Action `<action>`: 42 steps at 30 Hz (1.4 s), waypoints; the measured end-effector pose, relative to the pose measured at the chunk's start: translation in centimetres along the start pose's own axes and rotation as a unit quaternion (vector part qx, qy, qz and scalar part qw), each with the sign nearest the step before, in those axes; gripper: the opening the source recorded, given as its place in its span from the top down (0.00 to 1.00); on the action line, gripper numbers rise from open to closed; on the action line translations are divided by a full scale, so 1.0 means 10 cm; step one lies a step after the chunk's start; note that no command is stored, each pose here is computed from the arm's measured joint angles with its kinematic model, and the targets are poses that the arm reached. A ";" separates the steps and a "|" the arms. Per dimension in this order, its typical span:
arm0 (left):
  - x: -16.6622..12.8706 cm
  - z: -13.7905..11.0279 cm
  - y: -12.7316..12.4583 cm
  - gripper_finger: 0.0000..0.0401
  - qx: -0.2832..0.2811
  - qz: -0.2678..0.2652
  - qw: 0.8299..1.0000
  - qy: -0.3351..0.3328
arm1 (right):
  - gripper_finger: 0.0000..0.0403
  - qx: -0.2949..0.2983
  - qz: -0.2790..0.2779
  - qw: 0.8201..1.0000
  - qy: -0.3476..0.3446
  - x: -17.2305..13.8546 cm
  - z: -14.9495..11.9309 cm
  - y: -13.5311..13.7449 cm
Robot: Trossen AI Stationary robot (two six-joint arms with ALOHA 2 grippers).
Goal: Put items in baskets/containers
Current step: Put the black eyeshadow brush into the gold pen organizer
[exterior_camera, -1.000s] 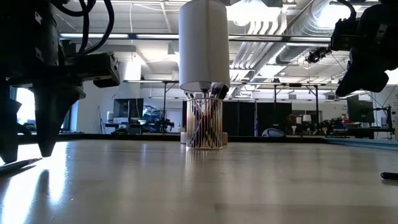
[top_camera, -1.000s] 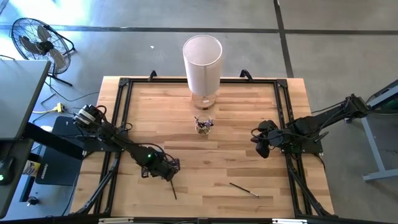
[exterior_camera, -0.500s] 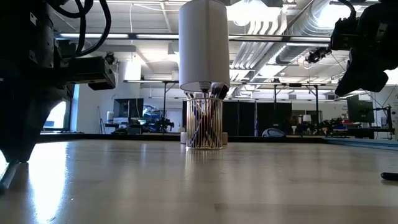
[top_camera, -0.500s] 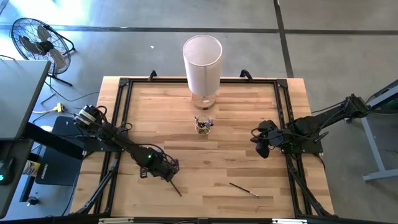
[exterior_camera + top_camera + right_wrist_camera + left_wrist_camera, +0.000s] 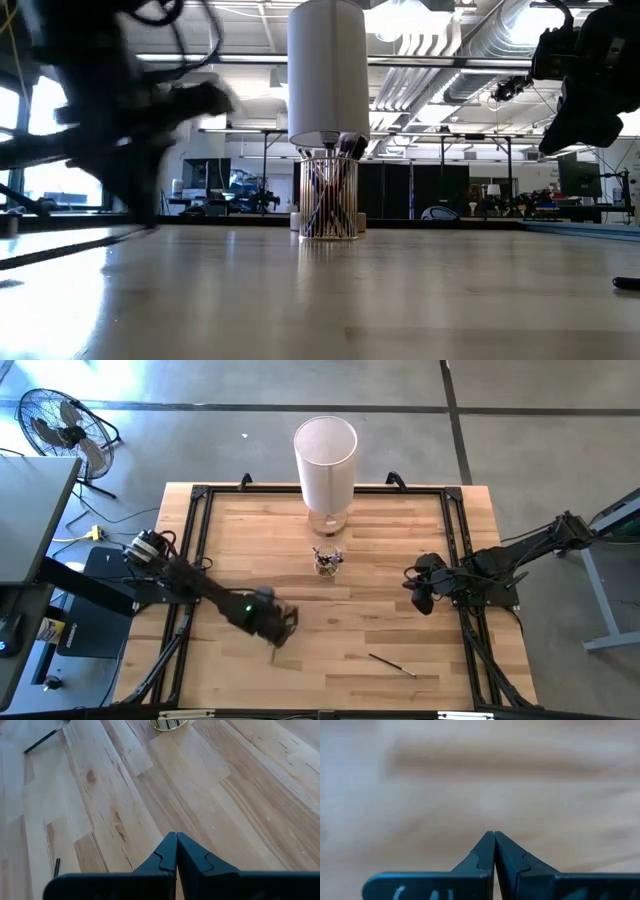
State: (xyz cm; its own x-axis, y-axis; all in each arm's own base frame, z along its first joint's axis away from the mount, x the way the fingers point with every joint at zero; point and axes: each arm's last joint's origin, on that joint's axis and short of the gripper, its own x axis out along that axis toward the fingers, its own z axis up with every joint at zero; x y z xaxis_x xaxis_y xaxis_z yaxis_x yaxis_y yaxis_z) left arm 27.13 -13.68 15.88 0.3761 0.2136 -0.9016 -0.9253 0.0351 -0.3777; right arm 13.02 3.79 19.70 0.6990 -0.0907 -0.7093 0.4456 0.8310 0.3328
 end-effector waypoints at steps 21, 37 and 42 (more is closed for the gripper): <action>-1.40 1.10 -1.75 1.00 0.498 -0.283 0.767 -0.290 | 1.00 0.014 0.017 0.998 -0.062 -0.01 0.09 0.07; -0.84 1.99 -1.53 1.00 0.560 -0.389 0.684 -0.261 | 1.00 0.107 -0.003 0.983 -0.153 -0.03 0.18 0.09; -0.70 2.11 -1.19 1.00 0.540 -0.440 0.656 -0.289 | 1.00 0.141 -0.011 0.975 -0.169 -0.03 0.19 0.08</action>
State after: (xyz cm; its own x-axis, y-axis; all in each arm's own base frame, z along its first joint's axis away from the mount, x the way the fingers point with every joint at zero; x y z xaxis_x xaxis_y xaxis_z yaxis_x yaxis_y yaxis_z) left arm 34.50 4.99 31.12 0.9959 -0.0300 -0.0854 0.0260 0.9985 -0.0476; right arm 14.24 3.45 21.35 0.8108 -0.3223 -0.4886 0.5654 0.6476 0.5109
